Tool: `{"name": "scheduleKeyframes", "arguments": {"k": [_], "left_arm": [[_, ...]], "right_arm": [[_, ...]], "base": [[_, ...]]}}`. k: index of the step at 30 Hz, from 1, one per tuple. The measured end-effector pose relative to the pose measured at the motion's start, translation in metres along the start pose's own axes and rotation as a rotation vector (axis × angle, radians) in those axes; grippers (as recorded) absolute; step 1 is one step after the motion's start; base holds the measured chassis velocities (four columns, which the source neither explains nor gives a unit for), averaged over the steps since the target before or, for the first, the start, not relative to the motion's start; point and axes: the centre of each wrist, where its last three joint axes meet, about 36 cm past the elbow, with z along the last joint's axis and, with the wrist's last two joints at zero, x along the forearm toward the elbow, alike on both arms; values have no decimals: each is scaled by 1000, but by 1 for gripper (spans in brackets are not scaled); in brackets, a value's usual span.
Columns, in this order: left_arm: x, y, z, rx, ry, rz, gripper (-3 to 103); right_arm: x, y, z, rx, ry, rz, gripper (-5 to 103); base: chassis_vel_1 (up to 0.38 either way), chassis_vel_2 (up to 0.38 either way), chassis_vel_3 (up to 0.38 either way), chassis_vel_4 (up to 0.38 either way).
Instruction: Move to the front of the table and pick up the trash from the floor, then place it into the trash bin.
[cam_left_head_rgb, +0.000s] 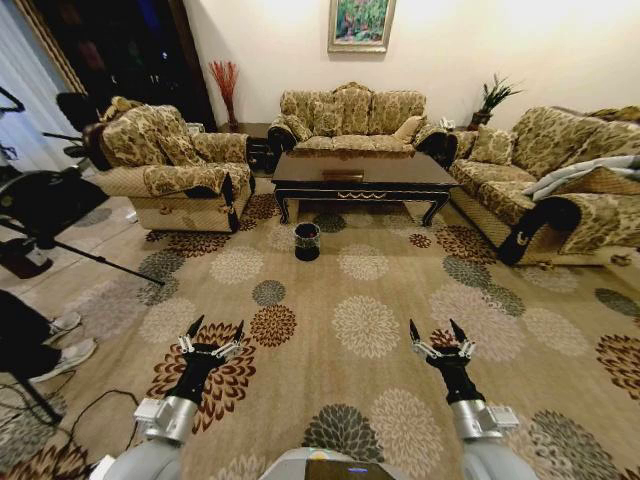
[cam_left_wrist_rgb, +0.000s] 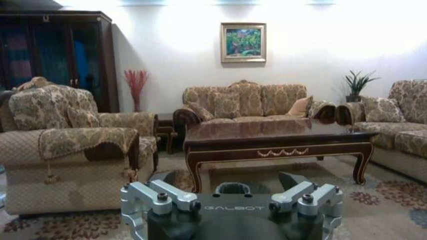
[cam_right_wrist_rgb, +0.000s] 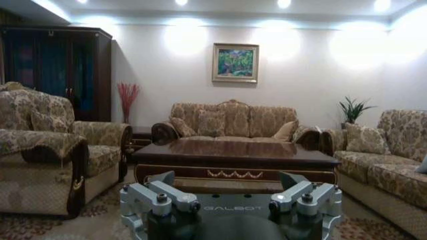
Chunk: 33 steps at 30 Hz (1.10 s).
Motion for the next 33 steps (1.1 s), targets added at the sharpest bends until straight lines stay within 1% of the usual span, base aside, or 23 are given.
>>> {"name": "scheduleKeyframes", "arguments": {"k": [33], "left_arm": [[0, 0, 0, 0, 0, 0, 100]], "right_arm": [[0, 0, 0, 0, 0, 0, 100]], "base": [[0, 0, 0, 0]]}}
